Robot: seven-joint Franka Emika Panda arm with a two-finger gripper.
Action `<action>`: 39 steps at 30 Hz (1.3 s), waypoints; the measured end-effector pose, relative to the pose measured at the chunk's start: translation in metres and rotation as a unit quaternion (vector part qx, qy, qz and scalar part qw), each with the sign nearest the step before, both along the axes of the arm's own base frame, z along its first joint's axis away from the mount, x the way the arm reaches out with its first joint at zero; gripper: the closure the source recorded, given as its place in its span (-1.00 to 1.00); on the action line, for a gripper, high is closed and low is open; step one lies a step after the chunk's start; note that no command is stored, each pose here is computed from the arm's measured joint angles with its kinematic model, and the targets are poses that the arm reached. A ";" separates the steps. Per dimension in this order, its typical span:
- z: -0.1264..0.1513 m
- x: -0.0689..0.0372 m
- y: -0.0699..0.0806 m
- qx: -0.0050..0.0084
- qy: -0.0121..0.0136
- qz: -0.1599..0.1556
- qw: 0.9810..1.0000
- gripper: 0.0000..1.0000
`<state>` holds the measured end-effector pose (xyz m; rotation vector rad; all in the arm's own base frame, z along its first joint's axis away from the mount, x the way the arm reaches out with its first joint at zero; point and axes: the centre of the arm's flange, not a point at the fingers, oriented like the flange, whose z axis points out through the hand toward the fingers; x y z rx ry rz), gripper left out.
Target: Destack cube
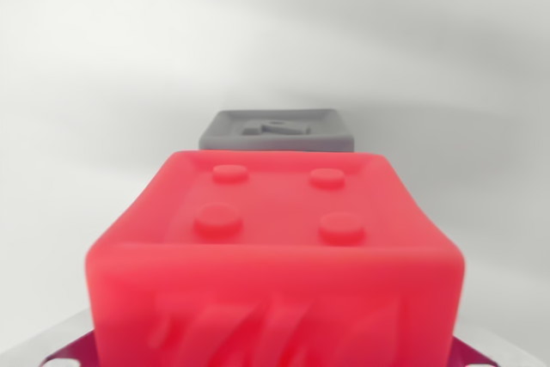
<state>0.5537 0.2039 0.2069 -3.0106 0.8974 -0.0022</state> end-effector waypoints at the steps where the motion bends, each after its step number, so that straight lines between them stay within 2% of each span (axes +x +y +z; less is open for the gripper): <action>1: 0.003 0.000 0.000 0.000 0.000 0.000 1.000 1.00; 10: 0.032 0.000 0.000 -0.001 -0.002 0.000 1.000 1.00; 13: 0.038 0.000 0.000 0.000 -0.003 0.000 1.000 1.00; 14: 0.038 -0.002 -0.001 0.000 -0.003 0.001 1.000 1.00; 17: 0.036 -0.007 -0.005 -0.002 0.001 0.001 1.000 1.00; 21: 0.034 -0.013 -0.010 -0.002 0.003 0.001 1.000 1.00; 27: 0.035 -0.020 -0.017 -0.002 0.002 0.002 1.000 1.00; 39: 0.034 -0.038 -0.033 -0.002 0.002 0.004 1.000 1.00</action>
